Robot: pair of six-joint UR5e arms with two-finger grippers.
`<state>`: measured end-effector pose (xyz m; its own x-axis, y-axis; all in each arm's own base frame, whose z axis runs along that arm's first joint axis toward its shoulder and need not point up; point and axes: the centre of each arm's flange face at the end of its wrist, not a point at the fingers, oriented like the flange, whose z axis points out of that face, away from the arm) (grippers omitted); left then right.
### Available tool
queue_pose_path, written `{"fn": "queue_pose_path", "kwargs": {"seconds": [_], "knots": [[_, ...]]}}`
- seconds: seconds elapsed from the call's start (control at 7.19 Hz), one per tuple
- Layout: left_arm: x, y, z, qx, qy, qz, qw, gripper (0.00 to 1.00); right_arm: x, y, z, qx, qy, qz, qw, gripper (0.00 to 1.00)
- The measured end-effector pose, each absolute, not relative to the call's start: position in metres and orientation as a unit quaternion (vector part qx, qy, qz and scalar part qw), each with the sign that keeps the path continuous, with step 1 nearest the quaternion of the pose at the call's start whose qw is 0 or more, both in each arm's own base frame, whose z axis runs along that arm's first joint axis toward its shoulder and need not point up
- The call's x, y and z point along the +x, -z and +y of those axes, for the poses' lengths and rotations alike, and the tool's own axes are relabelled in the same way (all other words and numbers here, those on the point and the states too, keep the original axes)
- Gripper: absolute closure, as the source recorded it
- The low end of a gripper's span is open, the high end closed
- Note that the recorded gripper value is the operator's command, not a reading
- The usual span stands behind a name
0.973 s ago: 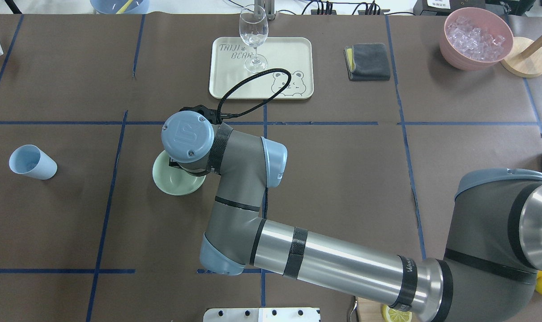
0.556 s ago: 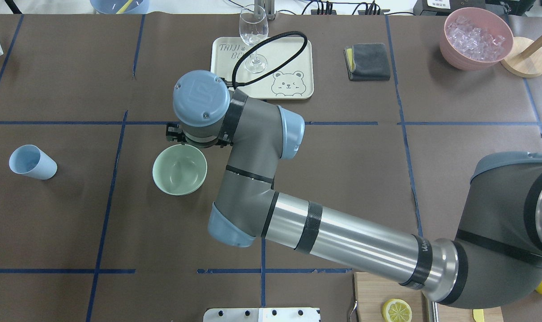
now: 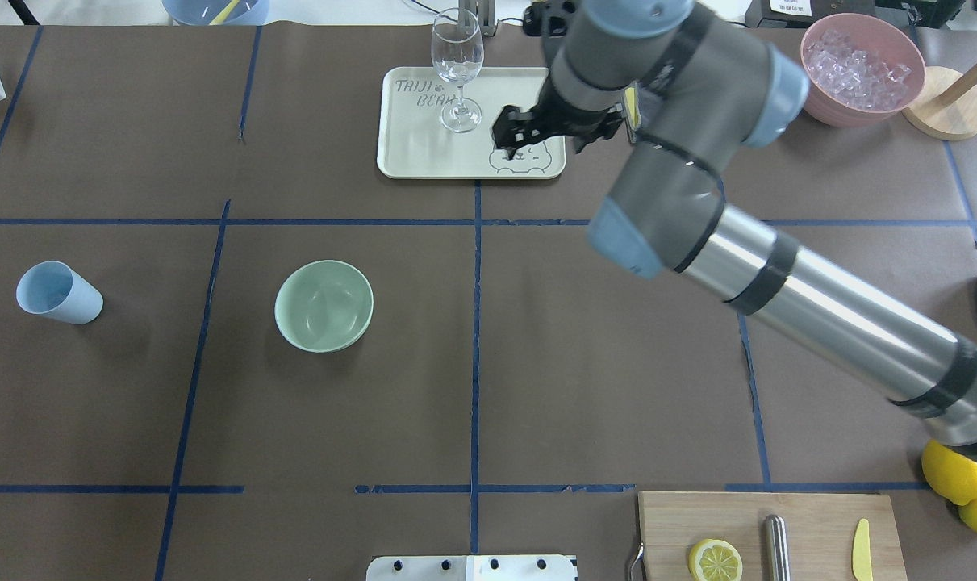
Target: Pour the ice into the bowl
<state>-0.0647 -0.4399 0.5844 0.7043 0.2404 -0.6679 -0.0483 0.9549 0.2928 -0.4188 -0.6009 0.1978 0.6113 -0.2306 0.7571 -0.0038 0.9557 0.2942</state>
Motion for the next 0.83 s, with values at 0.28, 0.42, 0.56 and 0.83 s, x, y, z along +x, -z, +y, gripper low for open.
{"fn": "queue_pose_path", "kwargs": {"seconds": [0.28, 0.42, 0.56, 0.83], "knots": [[-0.064, -0.565, -0.457, 0.163, -0.092, 0.374, 0.908, 0.00, -0.269, -0.293, -0.636, 0.154, 0.142, -0.410, 0.888, 0.00], [-0.065, -0.556, -0.464, 0.193, -0.104, 0.371, 0.902, 0.00, -0.204, -0.351, -0.641, 0.165, 0.183, -0.388, 0.888, 0.00], [-0.065, -0.548, -0.468, 0.226, -0.117, 0.367, 0.895, 0.00, -0.147, -0.408, -0.636, 0.169, 0.212, -0.366, 0.890, 0.00], [-0.064, -0.536, -0.472, 0.323, -0.158, 0.353, 0.864, 0.00, -0.038, -0.512, -0.602, 0.158, 0.223, -0.338, 0.900, 0.00]]}}
